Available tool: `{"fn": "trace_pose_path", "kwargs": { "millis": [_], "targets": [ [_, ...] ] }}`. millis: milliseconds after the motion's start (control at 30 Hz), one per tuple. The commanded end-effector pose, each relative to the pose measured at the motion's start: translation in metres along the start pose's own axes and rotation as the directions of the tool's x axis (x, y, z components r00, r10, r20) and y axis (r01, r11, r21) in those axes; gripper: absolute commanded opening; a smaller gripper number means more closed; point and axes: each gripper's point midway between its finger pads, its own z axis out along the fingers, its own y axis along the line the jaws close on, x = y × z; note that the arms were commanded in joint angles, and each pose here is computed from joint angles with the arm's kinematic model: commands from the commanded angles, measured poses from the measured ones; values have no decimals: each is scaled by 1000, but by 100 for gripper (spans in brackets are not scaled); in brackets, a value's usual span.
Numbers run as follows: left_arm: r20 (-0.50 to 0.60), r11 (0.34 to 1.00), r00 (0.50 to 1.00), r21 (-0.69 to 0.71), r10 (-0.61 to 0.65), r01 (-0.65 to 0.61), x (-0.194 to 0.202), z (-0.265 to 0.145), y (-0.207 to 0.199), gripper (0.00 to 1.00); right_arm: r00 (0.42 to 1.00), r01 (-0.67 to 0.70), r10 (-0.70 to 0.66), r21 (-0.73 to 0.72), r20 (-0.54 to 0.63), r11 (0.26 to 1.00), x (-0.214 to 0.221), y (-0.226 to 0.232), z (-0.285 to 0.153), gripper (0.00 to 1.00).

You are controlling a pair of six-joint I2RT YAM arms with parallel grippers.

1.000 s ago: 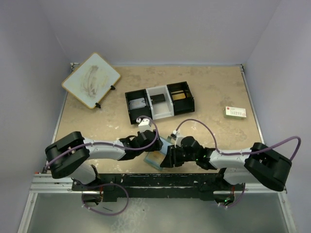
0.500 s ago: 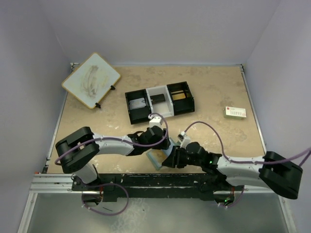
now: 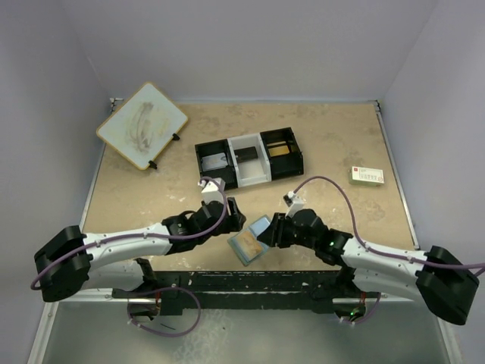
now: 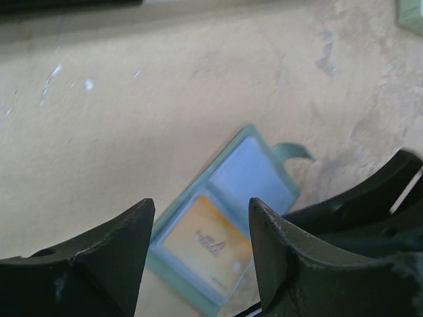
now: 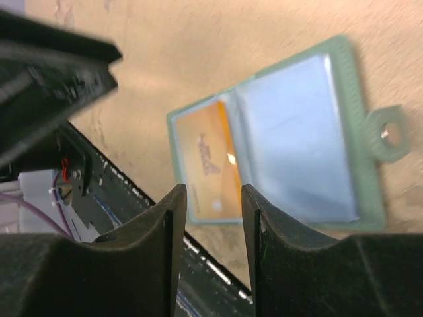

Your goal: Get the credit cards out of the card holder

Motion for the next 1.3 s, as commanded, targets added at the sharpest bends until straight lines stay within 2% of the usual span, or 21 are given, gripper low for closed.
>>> {"fn": "trace_pose_path", "kwargs": {
  "millis": [0,133,233,467,667,933,1167,1267],
  "targets": [
    [-73,997,994,-16,-79,78,26,-9,20,56,997,75,-74,-102,15,992,-24,16,7,40],
    [-138,992,985,65,-101,111,41,-14,5,51,994,105,-111,-177,-24,979,-21,29,16,39],
    [-162,990,982,82,-97,111,49,-14,-1,48,990,102,-113,-128,-82,987,-10,15,26,37],
    [-192,992,977,74,-88,104,64,-11,-6,38,990,74,-85,-99,-110,992,1,0,31,36],
    [-214,993,974,82,-67,87,76,-5,-15,35,990,62,-73,-92,-123,994,5,-6,36,34],
    [-217,999,975,-3,-40,40,89,1,1,28,989,20,-29,-64,-143,998,15,-18,39,33],
    [-232,998,973,-61,-11,-3,101,2,22,20,991,-6,-11,-126,-132,992,14,-8,37,26],
    [-238,997,971,-77,-1,-18,105,2,28,19,992,-27,7,-155,-126,988,13,-6,35,15]
  ]
}}
